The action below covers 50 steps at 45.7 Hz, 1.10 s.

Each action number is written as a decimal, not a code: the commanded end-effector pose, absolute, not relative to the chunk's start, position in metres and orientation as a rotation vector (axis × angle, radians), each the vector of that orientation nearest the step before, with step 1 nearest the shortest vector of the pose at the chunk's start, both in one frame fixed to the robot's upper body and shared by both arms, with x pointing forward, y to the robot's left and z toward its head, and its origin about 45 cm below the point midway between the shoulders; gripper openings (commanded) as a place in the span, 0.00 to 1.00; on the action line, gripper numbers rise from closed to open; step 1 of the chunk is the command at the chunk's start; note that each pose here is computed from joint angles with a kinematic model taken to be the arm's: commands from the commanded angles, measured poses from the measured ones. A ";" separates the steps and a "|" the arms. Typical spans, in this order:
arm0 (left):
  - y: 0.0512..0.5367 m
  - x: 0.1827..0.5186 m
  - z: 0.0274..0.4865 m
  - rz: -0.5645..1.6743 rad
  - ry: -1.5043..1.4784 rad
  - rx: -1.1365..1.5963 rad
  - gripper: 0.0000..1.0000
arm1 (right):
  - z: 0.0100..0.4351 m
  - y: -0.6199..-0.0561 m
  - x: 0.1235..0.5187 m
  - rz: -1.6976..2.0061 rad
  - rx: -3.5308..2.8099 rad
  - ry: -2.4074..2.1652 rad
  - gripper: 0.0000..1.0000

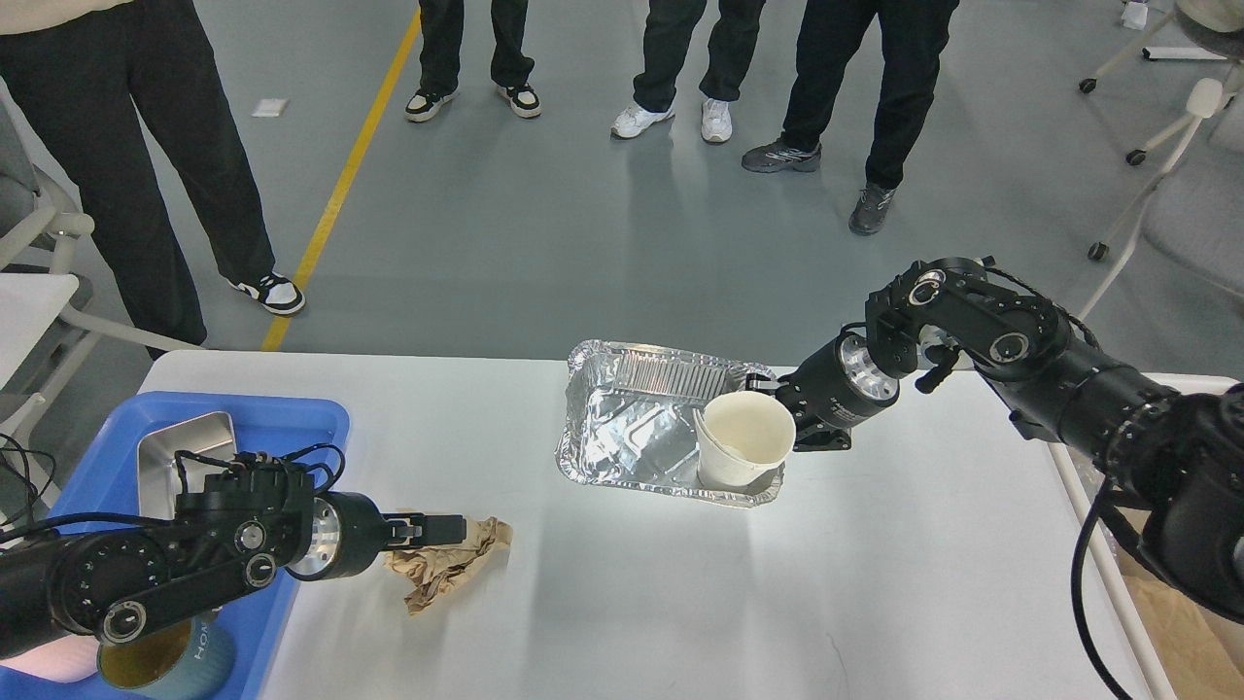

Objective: Tidy desktop
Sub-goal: 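Reach the left gripper to the crumpled brown paper bag and grasp it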

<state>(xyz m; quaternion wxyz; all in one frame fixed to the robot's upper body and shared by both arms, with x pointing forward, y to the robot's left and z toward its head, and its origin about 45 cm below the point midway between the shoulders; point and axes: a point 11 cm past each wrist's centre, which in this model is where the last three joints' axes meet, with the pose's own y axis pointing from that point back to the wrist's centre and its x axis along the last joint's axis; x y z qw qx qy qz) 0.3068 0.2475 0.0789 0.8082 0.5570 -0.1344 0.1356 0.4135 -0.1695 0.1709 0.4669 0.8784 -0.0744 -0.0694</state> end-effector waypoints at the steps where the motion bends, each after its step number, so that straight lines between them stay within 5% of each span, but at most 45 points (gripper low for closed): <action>1: 0.241 0.308 0.068 0.266 -0.323 1.224 0.96 | 0.170 -0.170 0.413 -0.173 2.155 -0.183 0.00; 10: 0.226 0.305 0.052 0.232 -0.352 1.246 0.95 | 0.171 -0.171 0.414 -0.171 2.156 -0.187 0.00; 24: 0.222 0.305 0.045 0.207 -0.393 1.302 0.71 | 0.168 -0.176 0.412 -0.186 2.153 -0.194 0.00; 32: 0.223 0.302 0.044 0.181 -0.381 1.320 0.66 | 0.168 -0.178 0.413 -0.186 2.152 -0.197 0.00; 34: 0.222 0.301 0.043 0.169 -0.375 1.322 0.59 | 0.168 -0.178 0.413 -0.186 2.152 -0.197 0.00; 40: 0.223 0.299 0.043 0.151 -0.370 1.328 0.09 | 0.168 -0.178 0.413 -0.186 2.152 -0.197 0.00; 50: 0.226 0.299 0.045 0.138 -0.366 1.330 0.02 | 0.168 -0.177 0.413 -0.186 2.153 -0.198 0.00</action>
